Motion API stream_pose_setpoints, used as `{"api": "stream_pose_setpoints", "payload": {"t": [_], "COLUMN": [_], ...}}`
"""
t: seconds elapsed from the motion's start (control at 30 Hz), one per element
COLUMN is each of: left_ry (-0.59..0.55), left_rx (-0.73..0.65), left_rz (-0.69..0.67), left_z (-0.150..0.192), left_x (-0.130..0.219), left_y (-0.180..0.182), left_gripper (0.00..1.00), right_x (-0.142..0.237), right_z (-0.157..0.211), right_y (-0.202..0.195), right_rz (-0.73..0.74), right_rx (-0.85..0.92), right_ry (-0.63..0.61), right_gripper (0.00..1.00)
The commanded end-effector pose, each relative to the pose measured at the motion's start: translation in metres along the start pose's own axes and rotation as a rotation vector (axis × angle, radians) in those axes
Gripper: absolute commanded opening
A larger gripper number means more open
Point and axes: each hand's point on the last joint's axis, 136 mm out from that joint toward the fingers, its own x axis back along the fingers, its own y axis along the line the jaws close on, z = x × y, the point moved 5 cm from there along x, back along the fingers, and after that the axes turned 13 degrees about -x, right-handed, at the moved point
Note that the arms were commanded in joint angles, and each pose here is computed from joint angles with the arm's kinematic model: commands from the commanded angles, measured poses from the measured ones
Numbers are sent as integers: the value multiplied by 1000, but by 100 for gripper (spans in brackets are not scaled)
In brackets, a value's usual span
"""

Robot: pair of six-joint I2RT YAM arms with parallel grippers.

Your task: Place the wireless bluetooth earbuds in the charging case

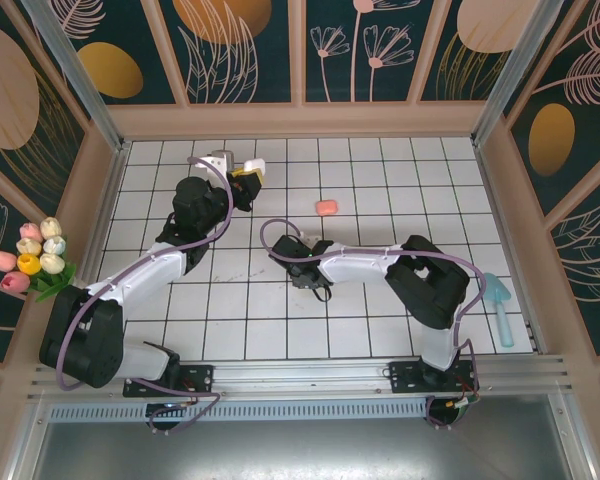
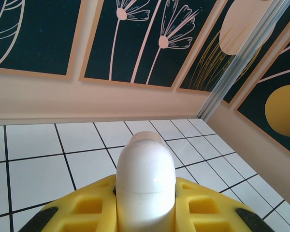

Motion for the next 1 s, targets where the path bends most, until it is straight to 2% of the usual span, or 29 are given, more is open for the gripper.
{"api": "stream_pose_setpoints", "payload": {"t": [0.0, 0.27, 0.5, 0.77, 0.97], "left_ry": [-45, -45, -45, -50, -112], "left_rx": [-25, -27, -33, -63, -125], "left_rz": [18, 23, 27, 51, 134], "left_z": [-18, -18, -20, -17, -20], "left_x": [1, 1, 0, 2, 10], "left_y": [-6, -7, -8, -11, -22], "left_gripper": [0, 0, 0, 0, 0], "right_x": [-4, -1, 10, 43, 91], "right_z": [8, 7, -3, -31, -77], "right_y": [-15, -15, -20, -25, -35], "right_rz": [40, 22, 9, -46, -123], "right_rx": [15, 10, -14, -49, -121], "right_ry": [46, 42, -9, -163, -336], "right_gripper": [35, 29, 27, 26, 24]}}
